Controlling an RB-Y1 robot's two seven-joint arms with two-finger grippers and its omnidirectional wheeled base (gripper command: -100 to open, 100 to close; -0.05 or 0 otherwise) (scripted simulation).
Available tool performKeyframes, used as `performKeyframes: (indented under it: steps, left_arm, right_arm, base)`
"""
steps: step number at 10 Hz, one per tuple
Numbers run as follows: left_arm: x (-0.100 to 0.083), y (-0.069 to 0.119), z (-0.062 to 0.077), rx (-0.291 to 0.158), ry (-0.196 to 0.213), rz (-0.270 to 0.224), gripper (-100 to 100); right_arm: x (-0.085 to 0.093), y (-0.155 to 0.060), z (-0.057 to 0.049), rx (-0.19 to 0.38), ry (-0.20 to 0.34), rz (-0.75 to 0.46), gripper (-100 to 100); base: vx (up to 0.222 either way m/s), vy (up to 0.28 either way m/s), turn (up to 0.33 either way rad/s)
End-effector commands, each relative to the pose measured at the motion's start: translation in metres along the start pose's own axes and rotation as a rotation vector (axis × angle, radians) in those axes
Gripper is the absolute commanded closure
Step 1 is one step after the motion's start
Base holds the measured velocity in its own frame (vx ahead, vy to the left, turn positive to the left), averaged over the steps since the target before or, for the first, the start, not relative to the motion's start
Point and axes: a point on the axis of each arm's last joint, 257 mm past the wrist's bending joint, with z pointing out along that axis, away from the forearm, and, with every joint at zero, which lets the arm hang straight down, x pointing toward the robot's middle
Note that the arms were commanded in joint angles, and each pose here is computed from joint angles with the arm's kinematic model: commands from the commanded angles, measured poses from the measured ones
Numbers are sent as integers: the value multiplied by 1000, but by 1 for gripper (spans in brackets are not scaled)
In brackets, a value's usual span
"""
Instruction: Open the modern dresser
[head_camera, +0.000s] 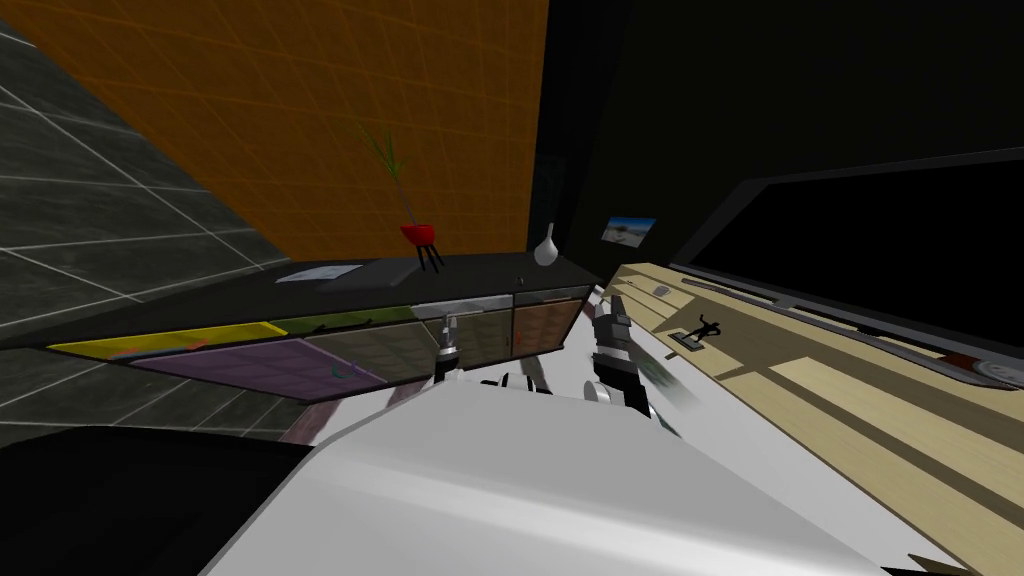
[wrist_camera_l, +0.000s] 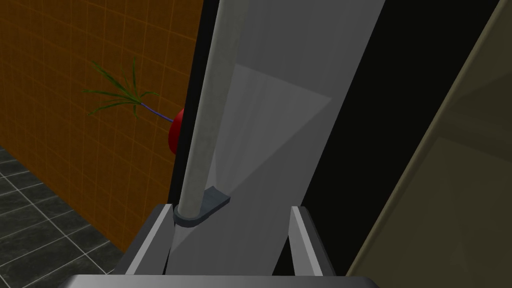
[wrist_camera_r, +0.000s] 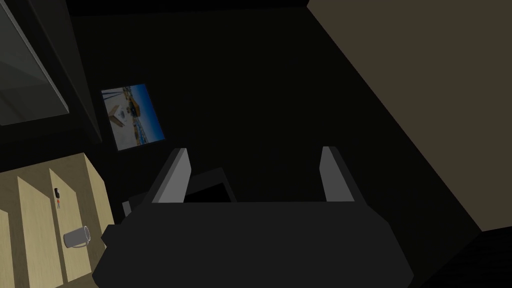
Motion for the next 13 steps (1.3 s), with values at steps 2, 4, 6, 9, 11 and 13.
performKeyframes:
  steps: [2, 4, 6, 9, 11, 13]
  left_arm:
    - [-18, -13, -27, -10, -6, 8, 100]
    - [-26, -23, -39, -10, -6, 13, 100]
    - [-33, -33, -50, -10, -5, 17, 100]
    - [-16, -14, -32, -16, -5, 18, 100]
    - [-2, -6, -19, -14, 1, 12, 100]
    - [11, 2, -7, -14, 7, 7, 100]
  right_arm:
    - [0, 0, 0, 0, 0, 0, 0]
    - [0, 0, 0, 0, 0, 0, 0]
    - [0, 0, 0, 0, 0, 0, 0]
    - [0, 0, 0, 0, 0, 0, 0]
    - [0, 0, 0, 0, 0, 0, 0]
    - [0, 0, 0, 0, 0, 0, 0]
  base:
    - [67, -35, -10]
    - [58, -29, -19]
    - [54, -24, -19]
    - [-74, 16, 57]
    - [-128, 29, 28]
    - [-103, 21, 43]
